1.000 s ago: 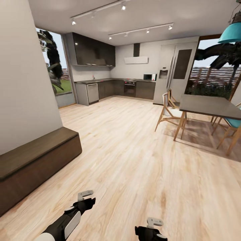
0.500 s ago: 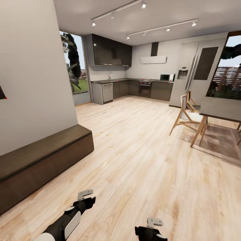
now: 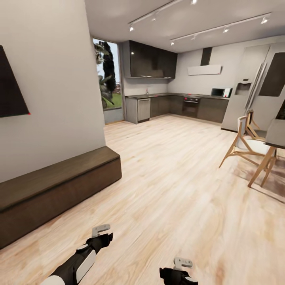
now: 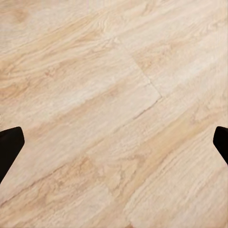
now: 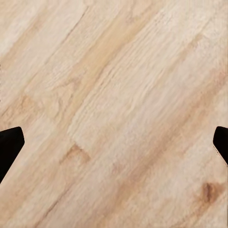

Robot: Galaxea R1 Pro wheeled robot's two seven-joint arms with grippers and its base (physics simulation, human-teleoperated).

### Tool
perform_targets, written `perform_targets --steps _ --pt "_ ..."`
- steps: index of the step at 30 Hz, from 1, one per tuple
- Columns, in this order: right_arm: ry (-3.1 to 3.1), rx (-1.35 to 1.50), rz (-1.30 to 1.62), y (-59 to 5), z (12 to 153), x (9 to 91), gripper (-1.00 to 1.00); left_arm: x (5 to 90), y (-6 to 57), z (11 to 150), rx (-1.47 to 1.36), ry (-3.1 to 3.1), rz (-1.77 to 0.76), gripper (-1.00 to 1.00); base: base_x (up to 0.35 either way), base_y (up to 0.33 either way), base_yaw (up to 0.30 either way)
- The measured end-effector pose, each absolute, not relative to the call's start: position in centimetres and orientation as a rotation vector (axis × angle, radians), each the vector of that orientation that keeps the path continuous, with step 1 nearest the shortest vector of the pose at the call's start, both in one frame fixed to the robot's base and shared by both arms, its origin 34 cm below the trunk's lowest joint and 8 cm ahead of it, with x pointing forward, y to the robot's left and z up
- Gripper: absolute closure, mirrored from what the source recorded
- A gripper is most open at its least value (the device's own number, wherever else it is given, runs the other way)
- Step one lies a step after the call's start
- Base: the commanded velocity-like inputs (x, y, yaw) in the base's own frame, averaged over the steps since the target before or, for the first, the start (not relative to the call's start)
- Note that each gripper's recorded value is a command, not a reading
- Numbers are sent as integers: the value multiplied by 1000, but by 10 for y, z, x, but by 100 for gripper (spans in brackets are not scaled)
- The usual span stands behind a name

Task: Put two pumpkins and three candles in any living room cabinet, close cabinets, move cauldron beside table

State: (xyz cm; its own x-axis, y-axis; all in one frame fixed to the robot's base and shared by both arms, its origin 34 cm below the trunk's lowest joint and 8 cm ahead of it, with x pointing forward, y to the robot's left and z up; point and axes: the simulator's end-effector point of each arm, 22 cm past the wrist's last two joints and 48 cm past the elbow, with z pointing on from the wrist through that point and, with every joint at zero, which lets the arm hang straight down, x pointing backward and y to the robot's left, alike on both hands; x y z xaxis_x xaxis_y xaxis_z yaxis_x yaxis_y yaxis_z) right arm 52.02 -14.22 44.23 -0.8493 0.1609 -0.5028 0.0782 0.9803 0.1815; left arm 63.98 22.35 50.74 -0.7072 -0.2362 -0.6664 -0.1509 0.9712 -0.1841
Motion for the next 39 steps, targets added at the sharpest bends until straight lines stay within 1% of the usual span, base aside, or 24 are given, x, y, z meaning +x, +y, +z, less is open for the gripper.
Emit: perform_targets --steps 14,19,30,39 --pt "2590 163 208 -139 442 519 -100 640 223 507 -269 2368 -149 -100 163 -224 290" --pt "2592 163 204 -140 442 519 -100 640 223 508 -269 2366 -149 -100 33 -177 290" --pt "2593 162 204 -139 442 519 -100 641 223 508 -269 2366 -149 -100 4 -61 290" --pt "2593 162 204 -139 442 519 -100 640 223 507 -269 2367 -149 -100 0 -207 290"
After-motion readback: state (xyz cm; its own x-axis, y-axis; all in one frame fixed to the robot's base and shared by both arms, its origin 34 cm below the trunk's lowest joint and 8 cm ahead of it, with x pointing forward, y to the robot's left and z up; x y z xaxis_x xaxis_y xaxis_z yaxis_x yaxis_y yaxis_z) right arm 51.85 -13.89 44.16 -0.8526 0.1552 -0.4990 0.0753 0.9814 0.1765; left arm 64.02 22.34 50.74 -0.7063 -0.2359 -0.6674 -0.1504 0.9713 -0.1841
